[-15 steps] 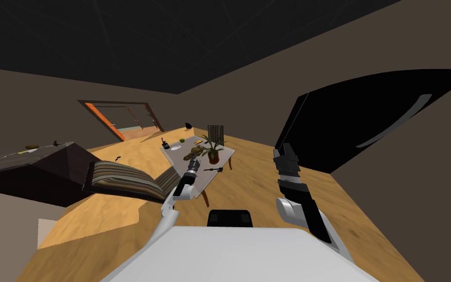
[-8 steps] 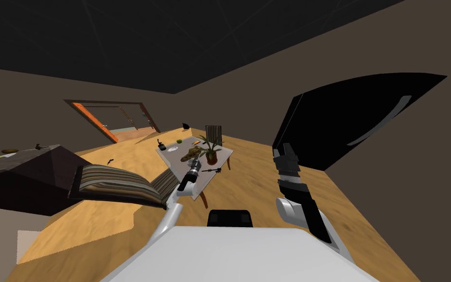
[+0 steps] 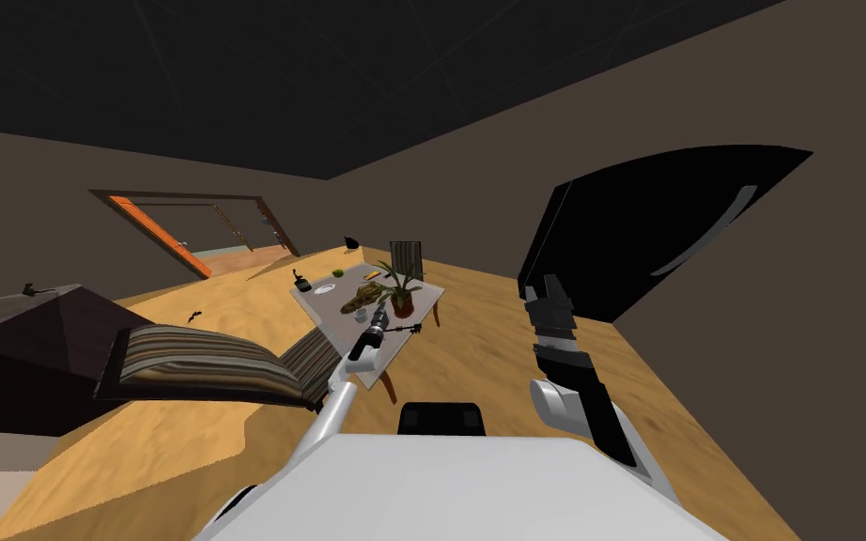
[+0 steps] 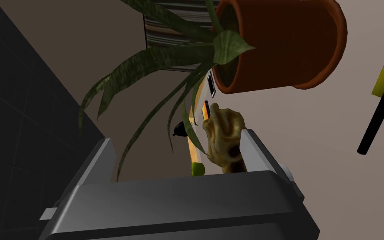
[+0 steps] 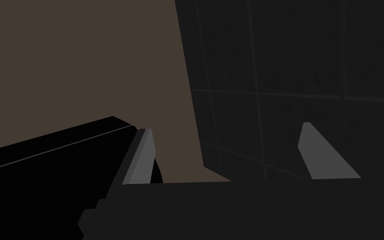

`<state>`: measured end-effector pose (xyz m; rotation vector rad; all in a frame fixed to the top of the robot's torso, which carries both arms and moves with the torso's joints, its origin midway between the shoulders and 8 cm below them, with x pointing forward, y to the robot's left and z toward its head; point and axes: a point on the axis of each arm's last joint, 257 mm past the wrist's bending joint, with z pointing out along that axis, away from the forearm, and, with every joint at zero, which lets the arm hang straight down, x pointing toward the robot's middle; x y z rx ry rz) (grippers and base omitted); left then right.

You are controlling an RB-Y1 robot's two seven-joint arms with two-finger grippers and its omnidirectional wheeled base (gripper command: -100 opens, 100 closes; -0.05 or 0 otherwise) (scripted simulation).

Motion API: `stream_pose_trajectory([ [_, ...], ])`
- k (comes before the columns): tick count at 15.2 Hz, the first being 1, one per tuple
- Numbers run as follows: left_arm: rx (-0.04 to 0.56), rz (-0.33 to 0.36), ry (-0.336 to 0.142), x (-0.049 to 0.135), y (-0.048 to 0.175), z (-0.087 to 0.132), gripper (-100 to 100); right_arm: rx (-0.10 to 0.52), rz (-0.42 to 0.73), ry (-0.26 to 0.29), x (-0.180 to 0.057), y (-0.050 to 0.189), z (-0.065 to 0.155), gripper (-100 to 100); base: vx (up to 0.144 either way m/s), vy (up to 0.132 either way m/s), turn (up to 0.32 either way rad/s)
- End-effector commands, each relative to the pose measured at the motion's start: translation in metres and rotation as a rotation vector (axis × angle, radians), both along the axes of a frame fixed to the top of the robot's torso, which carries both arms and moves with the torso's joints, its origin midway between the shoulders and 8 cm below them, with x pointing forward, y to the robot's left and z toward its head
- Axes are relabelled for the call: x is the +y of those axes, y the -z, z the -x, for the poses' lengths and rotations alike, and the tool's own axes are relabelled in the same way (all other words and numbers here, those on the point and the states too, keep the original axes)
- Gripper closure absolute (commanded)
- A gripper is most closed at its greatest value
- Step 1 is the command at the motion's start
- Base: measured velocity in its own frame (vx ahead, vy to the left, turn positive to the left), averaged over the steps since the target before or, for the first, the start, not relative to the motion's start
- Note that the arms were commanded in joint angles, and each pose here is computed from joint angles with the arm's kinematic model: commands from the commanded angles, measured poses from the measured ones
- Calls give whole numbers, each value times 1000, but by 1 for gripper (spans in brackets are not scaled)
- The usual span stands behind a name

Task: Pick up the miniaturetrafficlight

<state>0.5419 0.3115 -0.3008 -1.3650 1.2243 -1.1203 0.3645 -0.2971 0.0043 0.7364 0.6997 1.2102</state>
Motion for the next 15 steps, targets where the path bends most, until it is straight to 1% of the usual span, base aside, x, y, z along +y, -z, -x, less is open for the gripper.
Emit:
stream_pose_trajectory([
  [1, 18, 1, -3, 3, 8, -1, -100, 0, 0, 0, 0, 0, 0, 0, 8, -4, 6],
  [2, 48, 10, -3, 1, 15, -8, -100, 0, 0, 0, 0, 0, 0, 0, 12, -8, -46],
  [4, 74, 11, -8, 3, 28, -4, -100, 0, 0, 0, 0, 0, 0, 0, 15, -6, -59],
  [5, 103, 19, -7, 0, 35, -11, -100, 0, 0, 0, 0, 0, 0, 0, 22, -5, -81],
  [6, 123, 20, -11, 2, 45, -8, -100, 0, 0, 0, 0, 0, 0, 0, 25, -4, -83],
  [7, 128, 21, -12, 2, 48, -7, -100, 0, 0, 0, 0, 0, 0, 0, 18, -3, -27],
  [8, 153, 29, -10, -1, 53, -14, -100, 0, 0, 0, 0, 0, 0, 0, 24, -6, -70],
  [9, 173, 30, -14, 1, 62, -10, -100, 0, 0, 0, 0, 0, 0, 0, 29, -5, -71],
  [10, 182, 30, -15, 2, 67, -8, -100, 0, 0, 0, 0, 0, 0, 0, 21, 0, -20],
  [11, 214, 39, -14, -1, 75, -13, -100, 0, 0, 0, 0, 0, 0, 0, 22, 1, -52],
  [12, 234, 40, -18, 0, 84, -9, -100, 0, 0, 0, 0, 0, 0, 0, 26, 2, -66],
  [13, 254, 48, -15, -3, 87, -14, -100, 0, 0, 0, 0, 0, 0, 0, 40, 2, -92],
  [14, 274, 49, -18, -2, 96, -10, -100, 0, 0, 0, 0, 0, 0, 0, 43, 5, -85],
  [15, 285, 50, -20, -1, 101, -8, -100, 0, 0, 0, 0, 0, 0, 0, 28, 4, -23],
])
